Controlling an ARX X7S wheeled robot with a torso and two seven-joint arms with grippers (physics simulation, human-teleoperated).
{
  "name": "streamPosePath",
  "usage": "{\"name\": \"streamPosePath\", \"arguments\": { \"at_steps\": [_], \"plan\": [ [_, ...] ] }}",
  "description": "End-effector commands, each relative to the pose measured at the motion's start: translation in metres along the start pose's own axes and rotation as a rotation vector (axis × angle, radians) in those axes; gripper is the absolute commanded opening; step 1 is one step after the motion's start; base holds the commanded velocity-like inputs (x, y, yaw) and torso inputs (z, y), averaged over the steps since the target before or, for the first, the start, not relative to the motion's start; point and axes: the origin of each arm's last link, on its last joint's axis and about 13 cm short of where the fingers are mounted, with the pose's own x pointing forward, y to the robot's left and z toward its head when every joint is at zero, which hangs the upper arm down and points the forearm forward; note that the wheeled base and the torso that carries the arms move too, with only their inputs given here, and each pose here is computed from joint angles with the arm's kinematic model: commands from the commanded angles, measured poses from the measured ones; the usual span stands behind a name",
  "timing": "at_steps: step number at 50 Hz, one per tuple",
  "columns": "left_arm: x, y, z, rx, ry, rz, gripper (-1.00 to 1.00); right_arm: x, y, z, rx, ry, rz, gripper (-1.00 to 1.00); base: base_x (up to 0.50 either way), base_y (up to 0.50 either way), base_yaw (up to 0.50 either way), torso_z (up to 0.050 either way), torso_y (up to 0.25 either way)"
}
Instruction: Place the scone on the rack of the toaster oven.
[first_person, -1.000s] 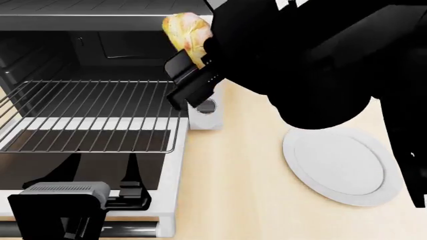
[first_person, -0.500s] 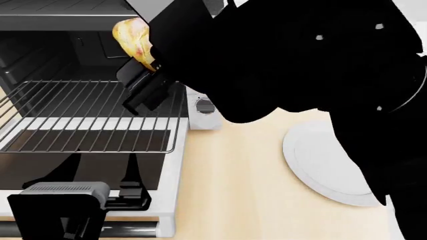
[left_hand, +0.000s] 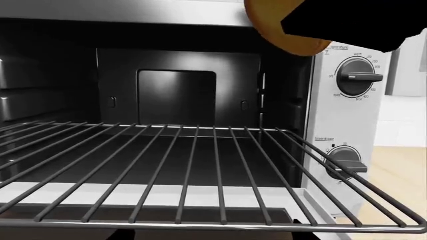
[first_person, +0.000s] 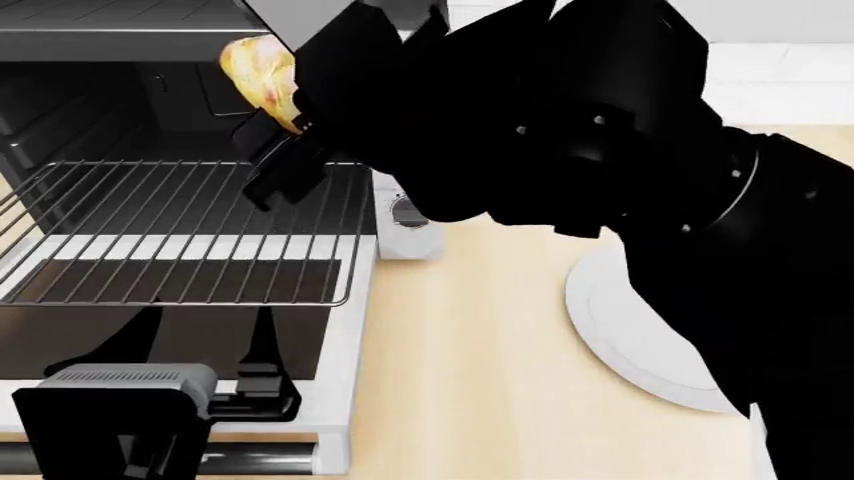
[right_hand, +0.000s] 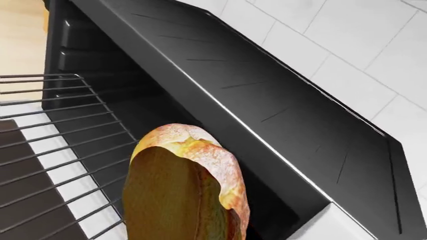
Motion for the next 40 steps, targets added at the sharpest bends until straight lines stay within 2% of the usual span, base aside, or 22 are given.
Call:
{"name": "streamPosePath", "arguments": {
  "at_steps": [1, 6, 21, 30, 36, 40],
  "plan": [
    [-0.011, 0.002, -0.015, 0.016, 0.106, 0.016, 1.00, 0.019, 0.005, -0.007, -0.005, -0.016, 0.037, -1.00, 0.00, 0.00, 0.00, 0.000, 0.000],
    [-0.010, 0.002, -0.015, 0.015, 0.105, 0.014, 1.00, 0.023, 0.013, -0.007, -0.004, 0.002, 0.070, -1.00, 0.00, 0.00, 0.00, 0.000, 0.000],
    [-0.011, 0.001, -0.014, 0.011, 0.105, 0.011, 1.00, 0.038, 0.017, -0.006, 0.009, -0.007, 0.114, -1.00, 0.00, 0.00, 0.00, 0.000, 0.000],
    [-0.011, 0.002, -0.015, 0.009, 0.105, 0.011, 1.00, 0.052, 0.015, -0.018, 0.029, 0.001, 0.118, -1.00, 0.00, 0.00, 0.00, 0.000, 0.000],
    [-0.011, 0.003, -0.015, 0.005, 0.106, 0.011, 1.00, 0.072, 0.011, -0.046, 0.076, 0.023, 0.115, -1.00, 0.00, 0.00, 0.00, 0.000, 0.000],
    [-0.011, 0.003, -0.015, 0.004, 0.106, 0.013, 1.00, 0.076, 0.005, -0.049, 0.105, 0.008, 0.119, -1.00, 0.00, 0.00, 0.00, 0.000, 0.000]
  ]
}}
